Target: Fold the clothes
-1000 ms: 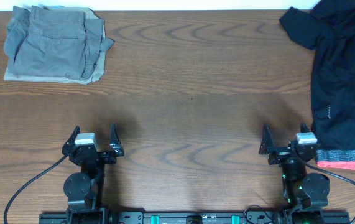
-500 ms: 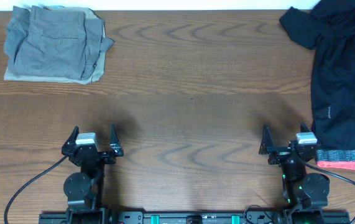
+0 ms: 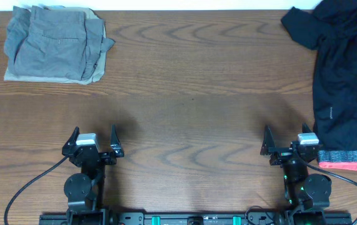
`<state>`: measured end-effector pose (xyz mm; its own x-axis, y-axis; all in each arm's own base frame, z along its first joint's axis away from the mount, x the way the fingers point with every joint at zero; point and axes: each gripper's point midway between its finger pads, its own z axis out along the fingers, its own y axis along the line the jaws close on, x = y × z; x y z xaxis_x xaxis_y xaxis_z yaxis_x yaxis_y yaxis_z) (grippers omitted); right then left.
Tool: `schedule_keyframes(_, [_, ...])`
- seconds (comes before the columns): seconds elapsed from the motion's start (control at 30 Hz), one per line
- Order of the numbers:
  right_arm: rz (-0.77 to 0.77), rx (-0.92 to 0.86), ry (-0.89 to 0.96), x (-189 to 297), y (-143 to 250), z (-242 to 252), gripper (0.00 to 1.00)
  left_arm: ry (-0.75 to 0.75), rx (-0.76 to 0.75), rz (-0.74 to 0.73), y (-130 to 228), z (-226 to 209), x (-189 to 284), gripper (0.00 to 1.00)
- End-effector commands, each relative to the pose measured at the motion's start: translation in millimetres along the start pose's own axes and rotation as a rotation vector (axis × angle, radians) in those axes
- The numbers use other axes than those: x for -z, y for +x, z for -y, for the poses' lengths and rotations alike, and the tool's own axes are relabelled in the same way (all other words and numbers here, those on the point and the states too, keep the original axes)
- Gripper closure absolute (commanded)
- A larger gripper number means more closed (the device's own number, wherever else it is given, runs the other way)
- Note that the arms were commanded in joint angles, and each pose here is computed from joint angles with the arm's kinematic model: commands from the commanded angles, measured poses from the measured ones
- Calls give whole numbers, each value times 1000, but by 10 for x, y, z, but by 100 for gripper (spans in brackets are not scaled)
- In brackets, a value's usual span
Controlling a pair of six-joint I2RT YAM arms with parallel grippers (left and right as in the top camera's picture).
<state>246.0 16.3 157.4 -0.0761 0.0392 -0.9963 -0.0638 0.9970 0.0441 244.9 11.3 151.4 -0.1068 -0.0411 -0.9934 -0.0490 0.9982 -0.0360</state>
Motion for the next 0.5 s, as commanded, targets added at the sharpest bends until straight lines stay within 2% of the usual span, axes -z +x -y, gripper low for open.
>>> schedule_keyframes(0.0, [-1, 8, 6, 2, 6, 10, 1, -8, -17, -54, 153, -15, -4, 2])
schedule_keyframes(0.47, [-1, 8, 6, 2, 6, 10, 1, -23, -18, -54, 152, -39, -3, 2])
